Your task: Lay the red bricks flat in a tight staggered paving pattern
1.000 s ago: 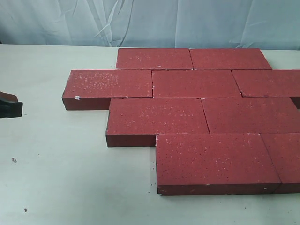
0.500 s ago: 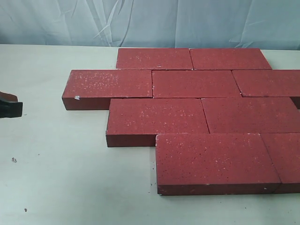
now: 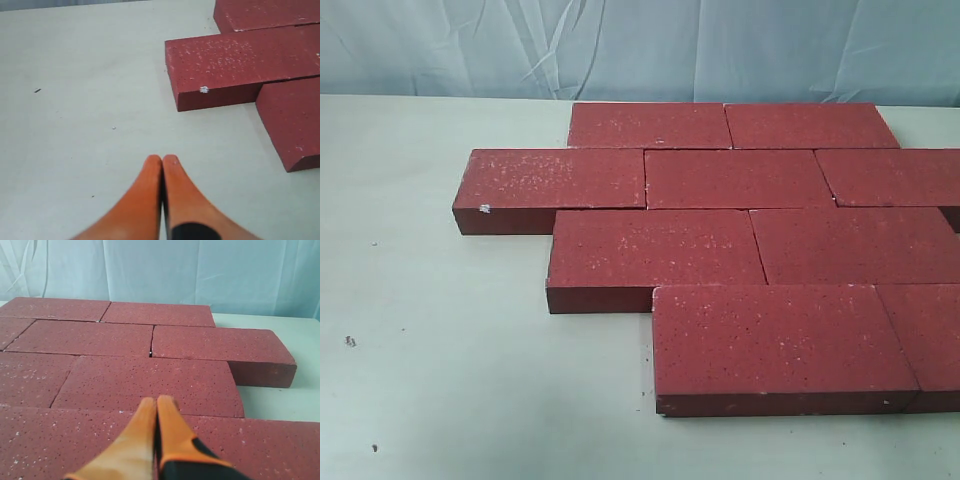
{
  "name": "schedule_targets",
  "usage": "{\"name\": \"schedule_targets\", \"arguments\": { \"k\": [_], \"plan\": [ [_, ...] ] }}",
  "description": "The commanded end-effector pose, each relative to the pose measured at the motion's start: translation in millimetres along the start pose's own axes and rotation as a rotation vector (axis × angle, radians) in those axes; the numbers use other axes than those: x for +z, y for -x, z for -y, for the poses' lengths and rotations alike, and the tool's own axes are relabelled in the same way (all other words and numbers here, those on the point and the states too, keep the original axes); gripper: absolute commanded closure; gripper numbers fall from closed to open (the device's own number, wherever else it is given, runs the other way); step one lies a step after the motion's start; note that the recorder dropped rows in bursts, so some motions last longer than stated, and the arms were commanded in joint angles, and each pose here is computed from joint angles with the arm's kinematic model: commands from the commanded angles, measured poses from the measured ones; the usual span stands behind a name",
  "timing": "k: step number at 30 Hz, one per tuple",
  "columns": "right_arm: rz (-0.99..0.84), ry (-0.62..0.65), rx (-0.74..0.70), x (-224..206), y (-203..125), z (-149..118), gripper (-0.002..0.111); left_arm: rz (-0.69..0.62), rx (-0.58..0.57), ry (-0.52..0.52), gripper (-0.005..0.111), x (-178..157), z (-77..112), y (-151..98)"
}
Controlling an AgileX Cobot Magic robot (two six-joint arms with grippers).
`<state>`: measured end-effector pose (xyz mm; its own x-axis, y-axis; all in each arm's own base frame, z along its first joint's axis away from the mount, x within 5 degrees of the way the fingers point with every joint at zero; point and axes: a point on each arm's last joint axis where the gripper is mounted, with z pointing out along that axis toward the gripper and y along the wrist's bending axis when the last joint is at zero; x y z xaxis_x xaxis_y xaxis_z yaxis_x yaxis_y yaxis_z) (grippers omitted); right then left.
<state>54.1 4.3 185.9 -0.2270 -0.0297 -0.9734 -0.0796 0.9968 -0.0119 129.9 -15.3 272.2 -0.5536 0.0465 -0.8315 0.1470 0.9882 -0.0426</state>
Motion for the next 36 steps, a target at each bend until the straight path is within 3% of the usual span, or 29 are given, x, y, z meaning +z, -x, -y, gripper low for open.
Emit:
{"name": "schedule_targets", "arguments": {
  "k": [1,4,13,26,36],
  "plan": [
    [0.015,-0.004,0.004,0,0,0,0.109,0.085,0.009,0.064,0.107,-15,-4.2,-26],
    [0.015,-0.004,0.004,0,0,0,0.109,0.196,0.047,0.097,0.107,-24,-4.1,-49],
    [0.015,-0.002,0.010,0,0,0,0.109,0.405,0.080,0.123,0.107,-37,-1.2,-86],
    [0.015,0.001,0.019,0,0,0,0.109,0.335,0.085,0.137,0.107,-15,-4.4,-117],
    [0.015,0.001,0.019,0,0,0,0.109,0.396,0.012,0.154,0.107,-17,-7.0,-112]
  ]
}}
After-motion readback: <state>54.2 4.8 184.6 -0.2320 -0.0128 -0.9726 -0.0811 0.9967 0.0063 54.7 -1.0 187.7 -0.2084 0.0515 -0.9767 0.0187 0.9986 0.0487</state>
